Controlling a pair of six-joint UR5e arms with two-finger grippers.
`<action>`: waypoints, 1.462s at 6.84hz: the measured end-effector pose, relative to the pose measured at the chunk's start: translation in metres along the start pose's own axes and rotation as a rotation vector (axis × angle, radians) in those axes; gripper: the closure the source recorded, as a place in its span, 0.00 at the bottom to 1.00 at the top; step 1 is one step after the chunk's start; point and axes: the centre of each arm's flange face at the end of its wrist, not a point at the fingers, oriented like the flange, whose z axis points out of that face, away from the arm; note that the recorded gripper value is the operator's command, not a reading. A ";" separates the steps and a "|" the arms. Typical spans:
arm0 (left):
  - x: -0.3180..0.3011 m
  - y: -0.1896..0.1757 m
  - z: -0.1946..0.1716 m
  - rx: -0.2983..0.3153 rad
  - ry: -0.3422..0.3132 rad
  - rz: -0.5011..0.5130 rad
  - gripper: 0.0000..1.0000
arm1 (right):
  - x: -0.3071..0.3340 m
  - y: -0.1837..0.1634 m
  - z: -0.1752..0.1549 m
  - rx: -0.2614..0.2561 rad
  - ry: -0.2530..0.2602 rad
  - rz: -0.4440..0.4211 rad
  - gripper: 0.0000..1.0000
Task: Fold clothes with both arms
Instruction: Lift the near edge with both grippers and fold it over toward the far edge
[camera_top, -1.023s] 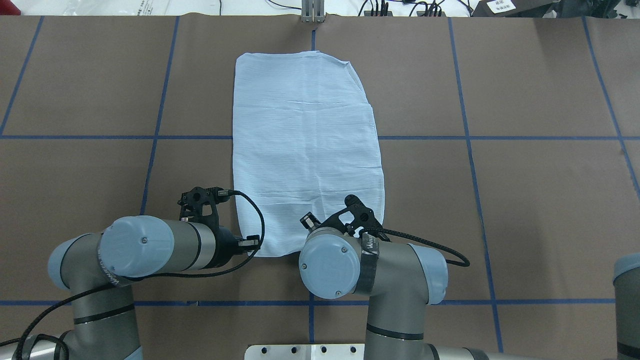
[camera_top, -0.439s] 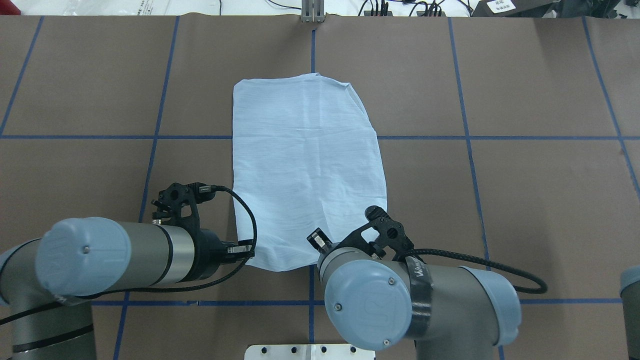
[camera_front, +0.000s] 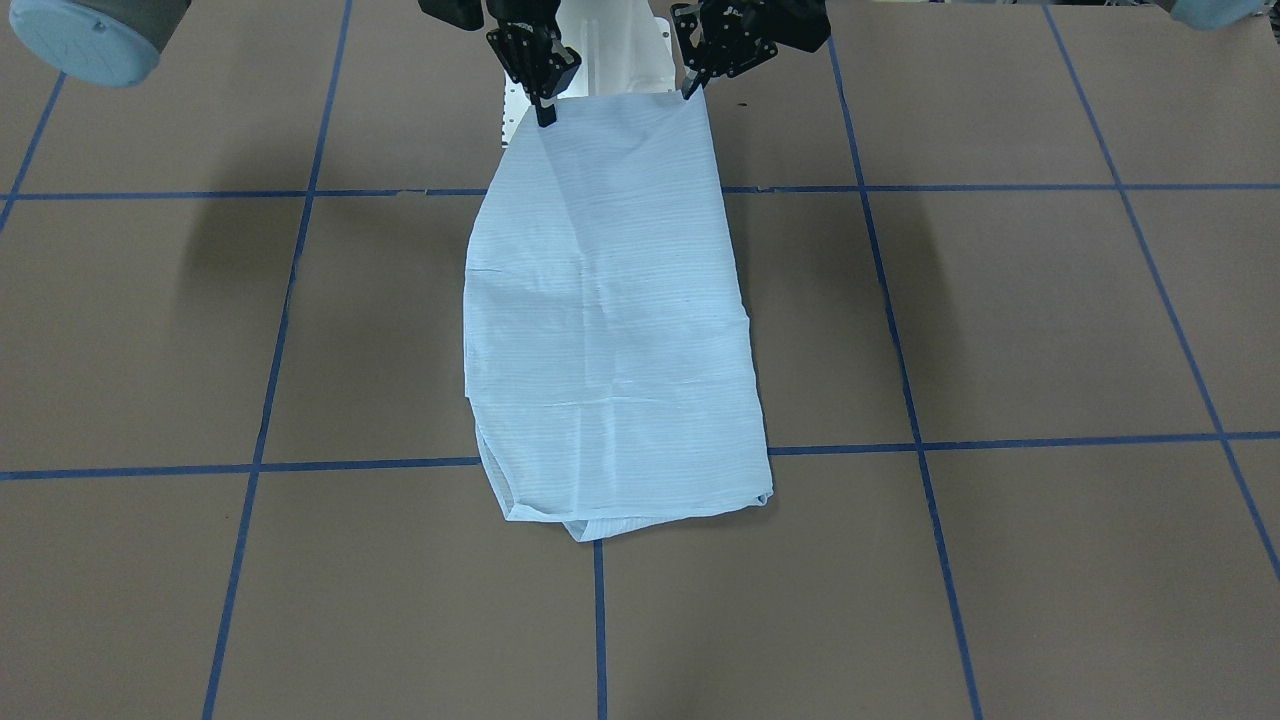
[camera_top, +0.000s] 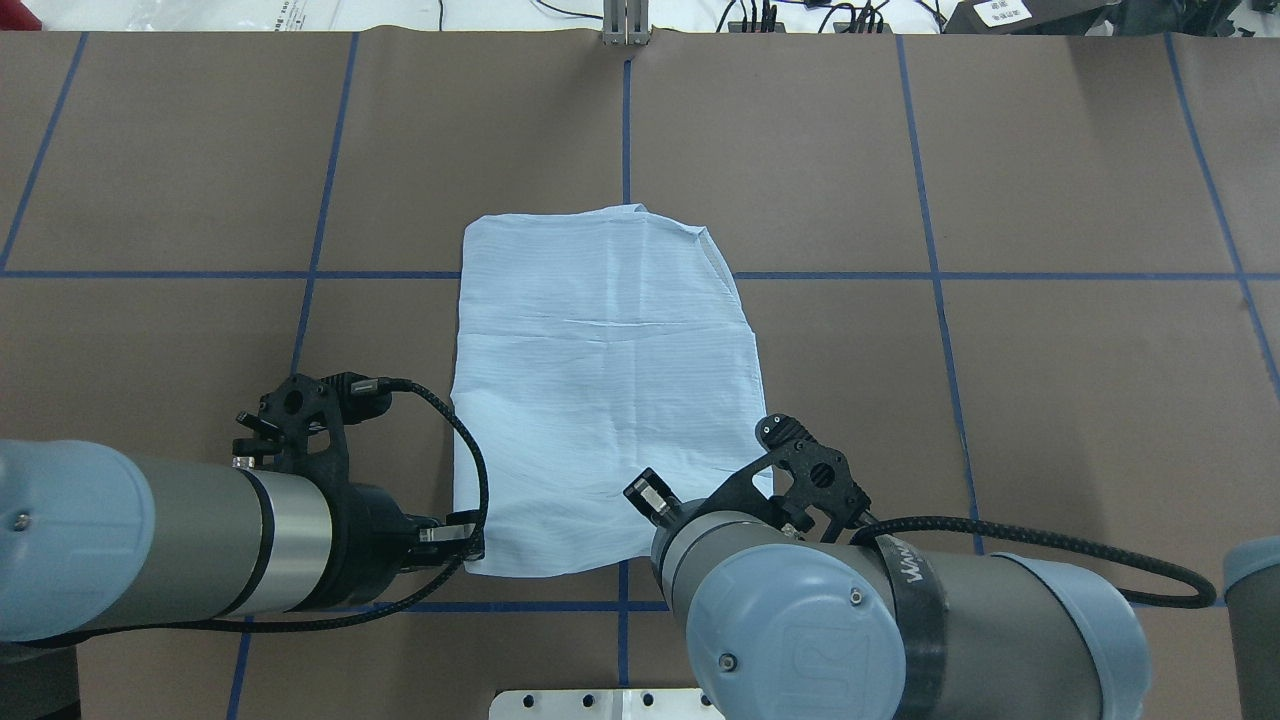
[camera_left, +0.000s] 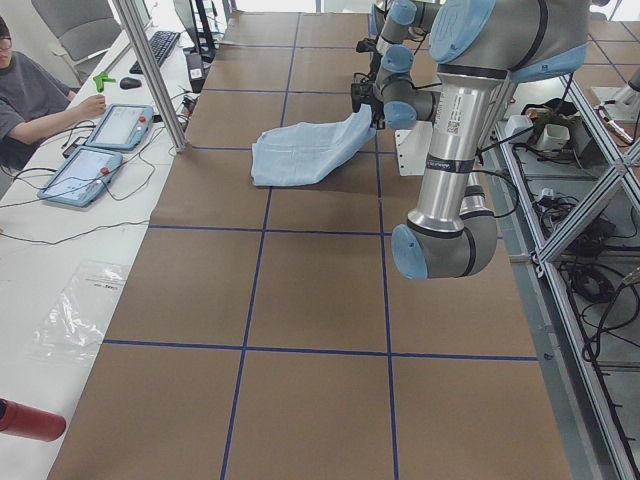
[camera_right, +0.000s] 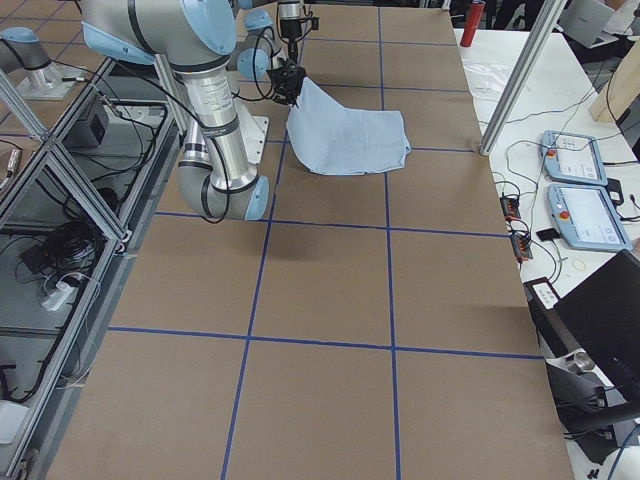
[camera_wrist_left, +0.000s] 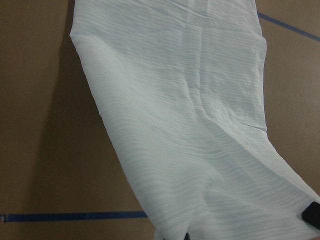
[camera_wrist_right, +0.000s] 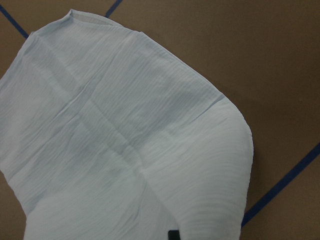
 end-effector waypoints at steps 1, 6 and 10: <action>0.002 -0.015 0.009 0.020 -0.022 -0.007 1.00 | -0.015 -0.007 0.003 0.026 -0.016 -0.027 1.00; 0.003 -0.196 0.031 0.268 -0.166 0.022 1.00 | -0.152 -0.072 0.098 0.188 -0.112 -0.092 1.00; -0.010 -0.336 0.101 0.357 -0.236 0.038 1.00 | -0.238 -0.123 0.179 0.279 -0.102 -0.146 1.00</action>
